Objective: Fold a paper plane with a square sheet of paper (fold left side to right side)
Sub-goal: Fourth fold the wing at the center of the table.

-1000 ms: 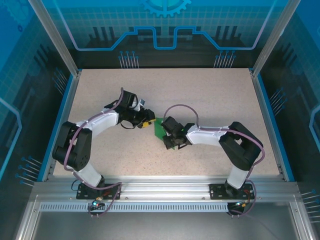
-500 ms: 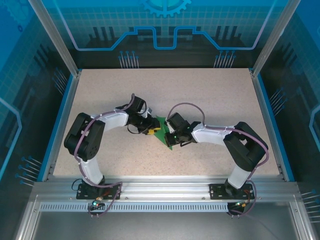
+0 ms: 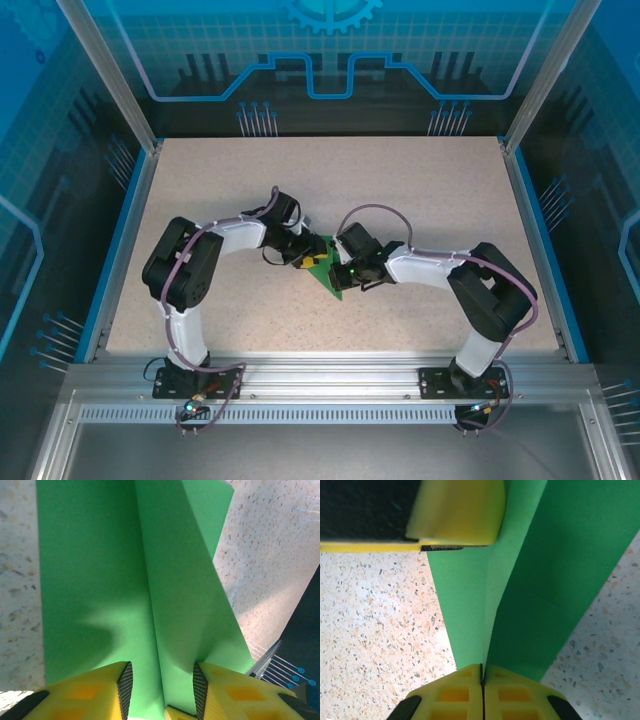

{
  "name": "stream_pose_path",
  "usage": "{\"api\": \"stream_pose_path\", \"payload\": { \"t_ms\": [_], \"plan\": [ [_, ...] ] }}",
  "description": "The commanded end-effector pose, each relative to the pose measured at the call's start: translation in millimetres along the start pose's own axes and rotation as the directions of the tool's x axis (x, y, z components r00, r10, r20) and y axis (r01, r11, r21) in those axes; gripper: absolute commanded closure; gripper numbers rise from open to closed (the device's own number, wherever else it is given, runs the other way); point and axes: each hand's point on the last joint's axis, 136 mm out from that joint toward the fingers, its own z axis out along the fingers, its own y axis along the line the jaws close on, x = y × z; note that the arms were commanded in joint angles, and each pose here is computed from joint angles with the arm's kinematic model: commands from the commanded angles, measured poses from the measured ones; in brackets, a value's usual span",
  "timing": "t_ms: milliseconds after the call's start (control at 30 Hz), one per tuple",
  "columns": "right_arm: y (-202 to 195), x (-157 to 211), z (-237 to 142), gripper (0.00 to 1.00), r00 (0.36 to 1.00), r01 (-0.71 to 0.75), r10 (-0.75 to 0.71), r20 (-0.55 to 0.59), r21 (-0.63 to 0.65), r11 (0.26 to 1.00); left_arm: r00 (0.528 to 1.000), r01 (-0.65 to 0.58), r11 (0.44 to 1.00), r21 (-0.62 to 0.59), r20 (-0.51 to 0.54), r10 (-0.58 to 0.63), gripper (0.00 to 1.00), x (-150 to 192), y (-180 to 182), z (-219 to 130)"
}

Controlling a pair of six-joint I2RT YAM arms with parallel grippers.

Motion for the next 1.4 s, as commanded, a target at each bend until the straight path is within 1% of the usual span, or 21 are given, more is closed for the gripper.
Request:
{"api": "stream_pose_path", "payload": {
  "t_ms": [0, 267, 533, 767, 900, 933, 1000, 1167, 1267, 1367],
  "plan": [
    [-6.2, 7.9, 8.7, 0.93, 0.999, -0.034, 0.034, -0.038, -0.018, 0.999, 1.000, 0.017, 1.000, 0.002, -0.014, -0.017, 0.58, -1.6, -2.2, 5.8],
    [-9.0, 11.8, 13.6, 0.93, 0.997, -0.044, 0.042, -0.062, -0.019, 0.999, 0.999, 0.042, 0.998, -0.039, -0.029, -0.043, 0.56, -1.2, 10.4, 14.2],
    [-5.5, 7.7, 8.8, 0.89, 0.998, -0.040, 0.038, -0.045, -0.032, 0.999, 0.998, 0.048, 0.995, -0.087, -0.037, -0.052, 0.56, 1.4, 21.6, 17.6],
    [1.6, -6.6, -8.6, 0.74, 0.999, -0.032, 0.033, 0.005, -0.078, 0.996, 0.997, 0.052, 0.994, -0.097, -0.043, -0.057, 0.56, 2.9, 24.8, 19.1],
    [7.9, -24.8, -26.5, 0.63, 0.997, -0.044, 0.054, 0.060, -0.167, 0.985, 0.997, 0.053, 0.994, -0.099, -0.044, -0.057, 0.56, 3.5, 25.3, 18.9],
    [4.4, -18.9, -26.7, 0.60, 0.996, -0.057, 0.068, 0.050, -0.186, 0.981, 0.997, 0.052, 0.994, -0.099, -0.044, -0.057, 0.56, 3.3, 25.2, 19.1],
    [0.4, -24.0, -30.7, 0.57, 0.993, -0.082, 0.098, 0.062, -0.222, 0.972, 0.998, 0.051, 0.994, -0.098, -0.043, -0.055, 0.56, 3.1, 24.7, 18.9],
    [-6.8, -37.3, -29.6, 0.57, 0.984, -0.134, 0.160, 0.075, -0.280, 0.951, 0.998, 0.050, 0.994, -0.097, -0.044, -0.055, 0.56, 3.6, 24.0, 19.1],
    [-3.0, -44.2, -22.3, 0.58, 0.984, -0.142, 0.167, 0.058, -0.305, 0.942, 0.997, 0.051, 0.994, -0.098, -0.045, -0.055, 0.56, 4.0, 24.3, 19.2],
    [-5.3, -40.2, -11.2, 0.60, 0.982, -0.170, 0.187, 0.027, -0.312, 0.935, 0.997, 0.050, 0.994, -0.098, -0.046, -0.055, 0.56, 4.1, 24.0, 19.2]
  ]
}}
